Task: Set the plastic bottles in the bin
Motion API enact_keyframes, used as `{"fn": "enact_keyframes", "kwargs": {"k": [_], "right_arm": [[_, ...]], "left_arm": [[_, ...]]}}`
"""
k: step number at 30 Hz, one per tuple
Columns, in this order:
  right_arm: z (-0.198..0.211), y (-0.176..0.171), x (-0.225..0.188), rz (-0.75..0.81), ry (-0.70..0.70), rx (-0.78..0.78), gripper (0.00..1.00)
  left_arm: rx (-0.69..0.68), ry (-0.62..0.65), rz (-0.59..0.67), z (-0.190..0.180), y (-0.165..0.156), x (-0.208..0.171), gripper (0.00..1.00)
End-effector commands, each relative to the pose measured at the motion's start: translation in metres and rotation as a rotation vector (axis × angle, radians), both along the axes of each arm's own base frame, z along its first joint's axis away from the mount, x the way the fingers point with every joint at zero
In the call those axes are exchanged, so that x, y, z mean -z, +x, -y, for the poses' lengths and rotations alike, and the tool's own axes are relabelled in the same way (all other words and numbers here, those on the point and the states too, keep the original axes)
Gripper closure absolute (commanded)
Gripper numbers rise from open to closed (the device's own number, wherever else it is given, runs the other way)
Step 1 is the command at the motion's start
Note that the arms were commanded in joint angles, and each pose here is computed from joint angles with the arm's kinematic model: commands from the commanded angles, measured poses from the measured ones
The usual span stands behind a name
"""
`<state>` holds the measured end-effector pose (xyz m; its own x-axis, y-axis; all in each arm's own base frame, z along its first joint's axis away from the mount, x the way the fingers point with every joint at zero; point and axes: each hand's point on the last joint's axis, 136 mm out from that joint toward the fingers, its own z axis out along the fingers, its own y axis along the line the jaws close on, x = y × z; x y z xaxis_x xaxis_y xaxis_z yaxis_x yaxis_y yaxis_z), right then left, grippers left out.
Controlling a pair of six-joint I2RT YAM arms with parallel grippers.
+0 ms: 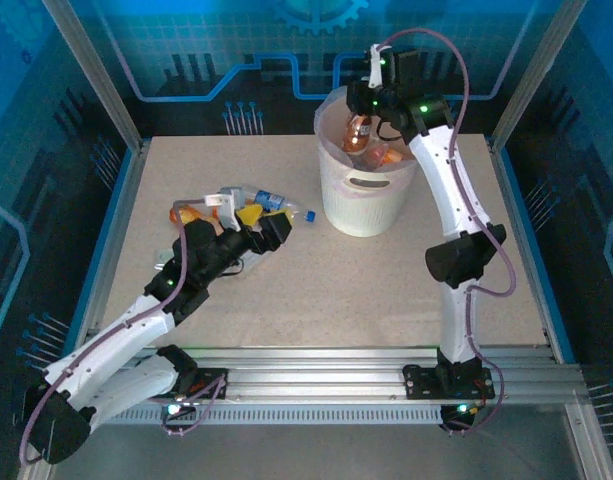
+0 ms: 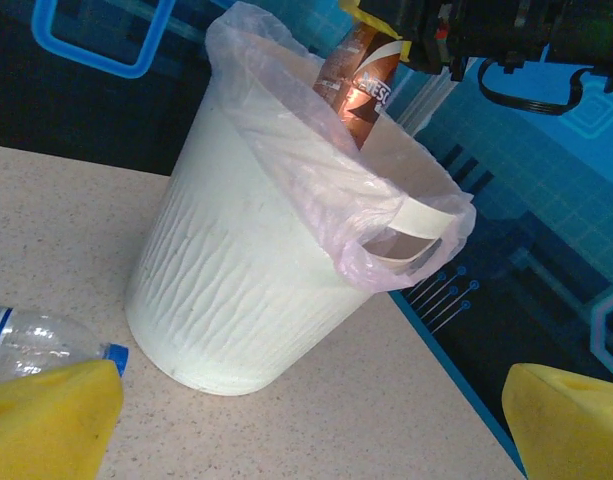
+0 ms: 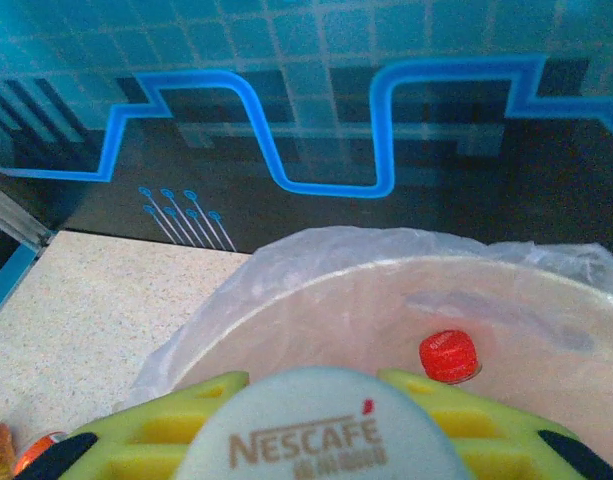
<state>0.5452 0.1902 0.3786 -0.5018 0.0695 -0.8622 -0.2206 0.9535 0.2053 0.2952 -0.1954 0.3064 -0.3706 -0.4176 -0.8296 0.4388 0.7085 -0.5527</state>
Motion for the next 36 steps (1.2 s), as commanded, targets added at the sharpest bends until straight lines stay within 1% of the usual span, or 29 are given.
{"fn": "enact_keyframes", "kwargs": {"k": [1,8,13,17,21,24,28,33,36], "right_arm": [[0.006,0.010,0.007,-0.028,0.061,0.062,0.85],[0.003,0.016,0.050,-0.144,0.122,0.116,0.85],[0.002,0.017,0.081,-0.219,0.126,0.136,0.83],[0.004,0.016,0.102,-0.266,0.111,0.148,0.79],[0.010,0.016,0.118,-0.301,0.084,0.168,0.72],[0.020,0.015,0.125,-0.321,0.063,0.199,0.65],[0.034,0.014,0.126,-0.336,0.060,0.224,0.50],[0.051,0.010,0.113,-0.319,0.045,0.245,0.23],[0.059,0.005,0.097,-0.291,0.031,0.249,0.13]], "left_arm": [[-0.041,0.030,-0.006,-0.009,0.000,0.006,0.01],[-0.061,0.038,-0.032,-0.012,0.000,0.014,0.01],[-0.068,0.046,-0.041,-0.014,0.000,0.016,0.01],[-0.075,0.051,-0.042,-0.015,0.001,0.017,0.01],[-0.097,0.044,-0.053,-0.018,0.003,0.018,0.01],[-0.125,0.047,-0.073,-0.023,0.004,0.021,0.01],[-0.155,0.063,-0.100,-0.028,0.005,0.027,0.01],[-0.176,0.059,-0.129,-0.032,0.007,0.032,0.01],[-0.190,0.050,-0.148,-0.034,0.009,0.036,0.01]]}}
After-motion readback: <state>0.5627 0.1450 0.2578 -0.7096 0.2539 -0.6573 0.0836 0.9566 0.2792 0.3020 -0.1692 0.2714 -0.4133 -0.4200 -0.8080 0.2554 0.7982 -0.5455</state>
